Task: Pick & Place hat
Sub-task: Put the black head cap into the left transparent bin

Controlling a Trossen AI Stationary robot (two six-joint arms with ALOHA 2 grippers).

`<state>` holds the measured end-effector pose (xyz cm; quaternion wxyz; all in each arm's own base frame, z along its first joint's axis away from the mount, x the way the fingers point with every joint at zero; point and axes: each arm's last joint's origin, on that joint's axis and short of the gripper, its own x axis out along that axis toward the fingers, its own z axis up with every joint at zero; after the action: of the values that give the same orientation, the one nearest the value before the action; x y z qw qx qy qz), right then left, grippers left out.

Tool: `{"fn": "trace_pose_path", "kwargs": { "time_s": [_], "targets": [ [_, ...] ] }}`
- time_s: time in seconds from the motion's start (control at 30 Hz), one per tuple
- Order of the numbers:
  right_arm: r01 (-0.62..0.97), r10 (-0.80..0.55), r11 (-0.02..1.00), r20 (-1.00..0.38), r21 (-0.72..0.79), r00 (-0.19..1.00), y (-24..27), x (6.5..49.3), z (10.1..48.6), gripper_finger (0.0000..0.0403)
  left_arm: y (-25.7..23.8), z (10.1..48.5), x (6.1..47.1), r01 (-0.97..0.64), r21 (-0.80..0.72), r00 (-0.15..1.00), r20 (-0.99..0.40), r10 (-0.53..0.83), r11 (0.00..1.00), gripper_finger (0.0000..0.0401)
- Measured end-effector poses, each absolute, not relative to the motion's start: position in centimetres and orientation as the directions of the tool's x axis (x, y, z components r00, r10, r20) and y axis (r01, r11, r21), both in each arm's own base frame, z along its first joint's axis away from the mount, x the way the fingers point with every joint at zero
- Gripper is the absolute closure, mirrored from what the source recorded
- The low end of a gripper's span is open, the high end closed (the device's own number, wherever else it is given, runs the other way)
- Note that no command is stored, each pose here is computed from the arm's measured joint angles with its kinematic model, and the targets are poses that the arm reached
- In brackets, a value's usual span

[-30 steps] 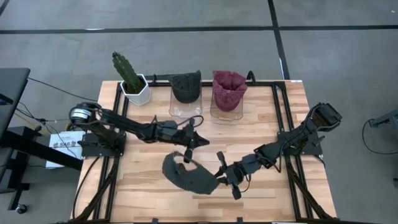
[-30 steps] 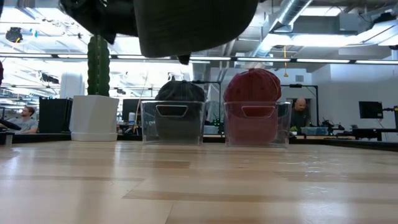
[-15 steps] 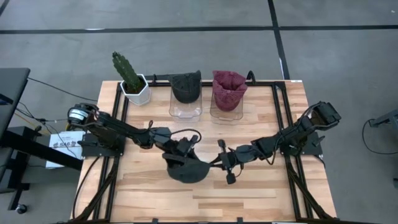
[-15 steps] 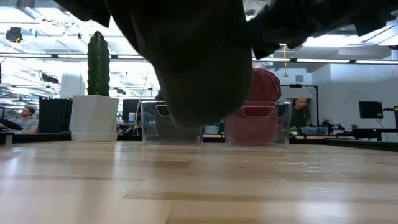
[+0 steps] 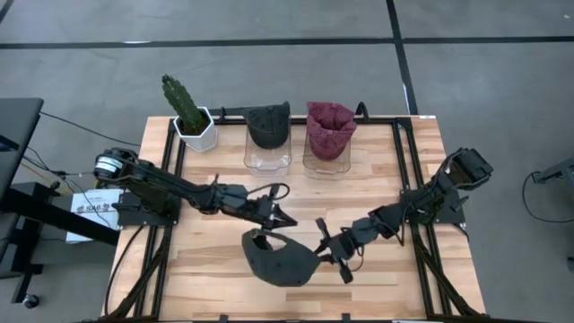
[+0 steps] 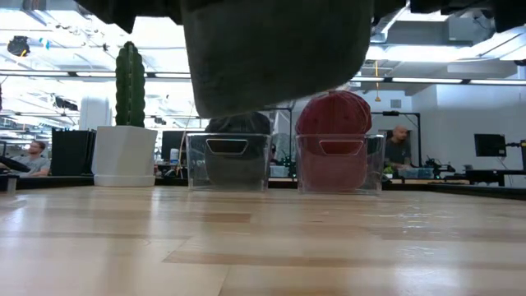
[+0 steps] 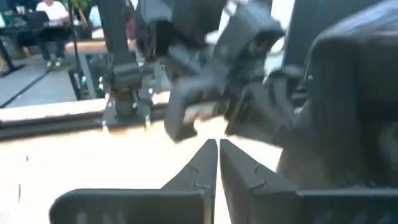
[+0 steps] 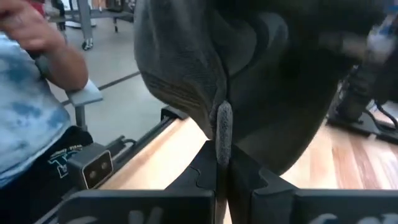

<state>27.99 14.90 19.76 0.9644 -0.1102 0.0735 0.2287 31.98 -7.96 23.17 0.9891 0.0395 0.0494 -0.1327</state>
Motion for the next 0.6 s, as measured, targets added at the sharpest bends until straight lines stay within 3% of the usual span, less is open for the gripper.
{"fn": "trace_pose_path", "kwargs": {
  "time_s": [0.3, 0.47, 0.6],
  "targets": [
    [-0.486, 0.465, 0.842, -0.144, -0.233, 0.874, 16.6, 27.1, 20.2, 0.0402, -7.6, 20.5, 33.0, 0.071, 0.113, 0.979, -0.196, -0.048, 0.991, 0.0384],
    [-0.482, 0.461, 0.843, -0.142, -0.239, 0.876, 16.9, 26.9, 20.2, 0.0402, -6.8, 21.3, 32.5, -0.153, 0.236, 0.963, -0.182, 0.198, 0.96, 0.0384],
    [-0.504, 0.485, 0.829, -0.137, -0.242, 0.864, 17.1, 26.8, 20.4, 0.0402, -6.1, 21.3, 32.2, -0.341, 0.361, 0.891, -0.17, 0.421, 0.868, 0.0384]
  ]
}}
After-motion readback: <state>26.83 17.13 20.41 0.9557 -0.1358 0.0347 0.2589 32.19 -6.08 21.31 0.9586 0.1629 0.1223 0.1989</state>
